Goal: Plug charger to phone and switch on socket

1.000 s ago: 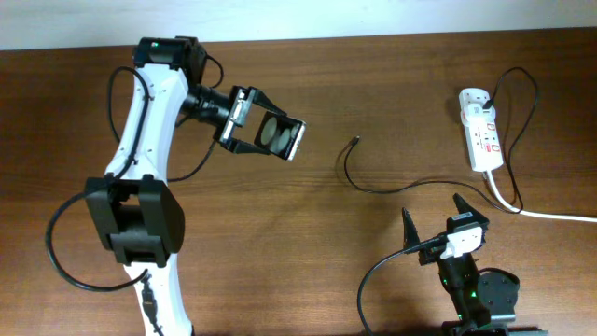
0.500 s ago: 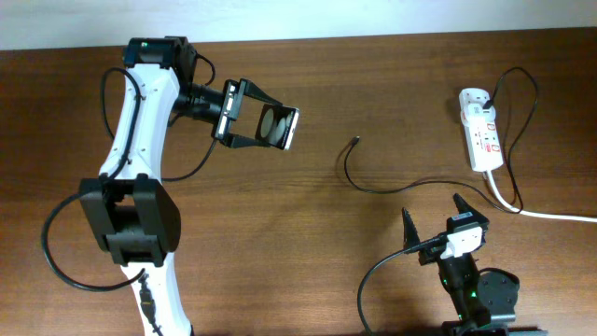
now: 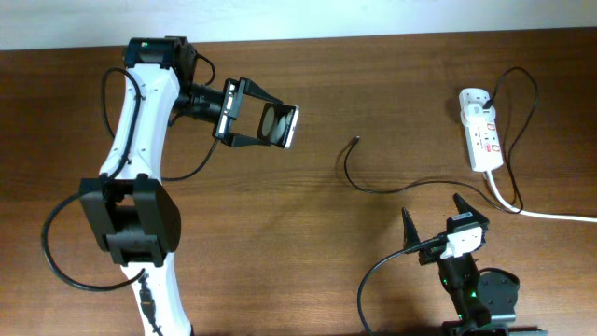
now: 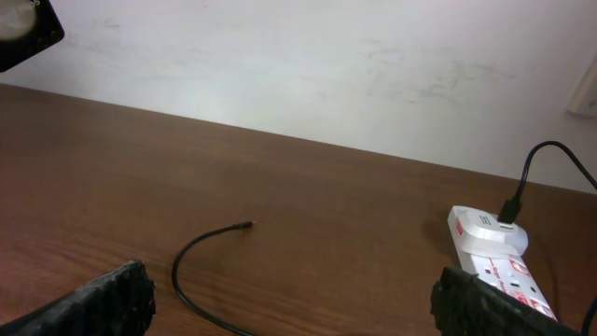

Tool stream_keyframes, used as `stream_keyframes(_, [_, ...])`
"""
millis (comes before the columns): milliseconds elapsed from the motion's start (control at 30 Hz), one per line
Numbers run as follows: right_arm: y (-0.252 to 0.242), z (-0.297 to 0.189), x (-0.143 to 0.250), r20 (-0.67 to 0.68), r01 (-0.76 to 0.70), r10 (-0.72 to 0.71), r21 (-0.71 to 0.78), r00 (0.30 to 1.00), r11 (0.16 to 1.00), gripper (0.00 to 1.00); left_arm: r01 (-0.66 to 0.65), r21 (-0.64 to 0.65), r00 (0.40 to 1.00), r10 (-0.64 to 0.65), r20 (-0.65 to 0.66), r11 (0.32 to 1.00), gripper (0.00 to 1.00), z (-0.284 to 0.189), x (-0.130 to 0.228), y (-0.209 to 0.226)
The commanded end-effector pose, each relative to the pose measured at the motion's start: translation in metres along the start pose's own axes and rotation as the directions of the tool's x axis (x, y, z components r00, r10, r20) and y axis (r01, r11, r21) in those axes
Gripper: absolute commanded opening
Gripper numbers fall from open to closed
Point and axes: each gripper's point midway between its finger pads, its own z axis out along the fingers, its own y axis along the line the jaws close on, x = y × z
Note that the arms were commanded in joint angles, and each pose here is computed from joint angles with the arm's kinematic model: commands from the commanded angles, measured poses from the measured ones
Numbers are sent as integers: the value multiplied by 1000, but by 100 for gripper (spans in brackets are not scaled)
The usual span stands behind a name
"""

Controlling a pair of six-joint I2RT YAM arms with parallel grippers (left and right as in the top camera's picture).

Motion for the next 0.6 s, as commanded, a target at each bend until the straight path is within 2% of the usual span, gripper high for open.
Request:
stream_keyframes(0, [3, 0, 2, -3, -8, 8, -13, 1000, 1000, 99, 3, 40, 999, -2, -35, 999, 0, -3, 7, -9])
stream_keyframes(567, [7, 0, 0, 0, -8, 8, -35, 1000, 999, 99, 4, 40, 999, -3, -35, 999, 0, -3, 7, -9])
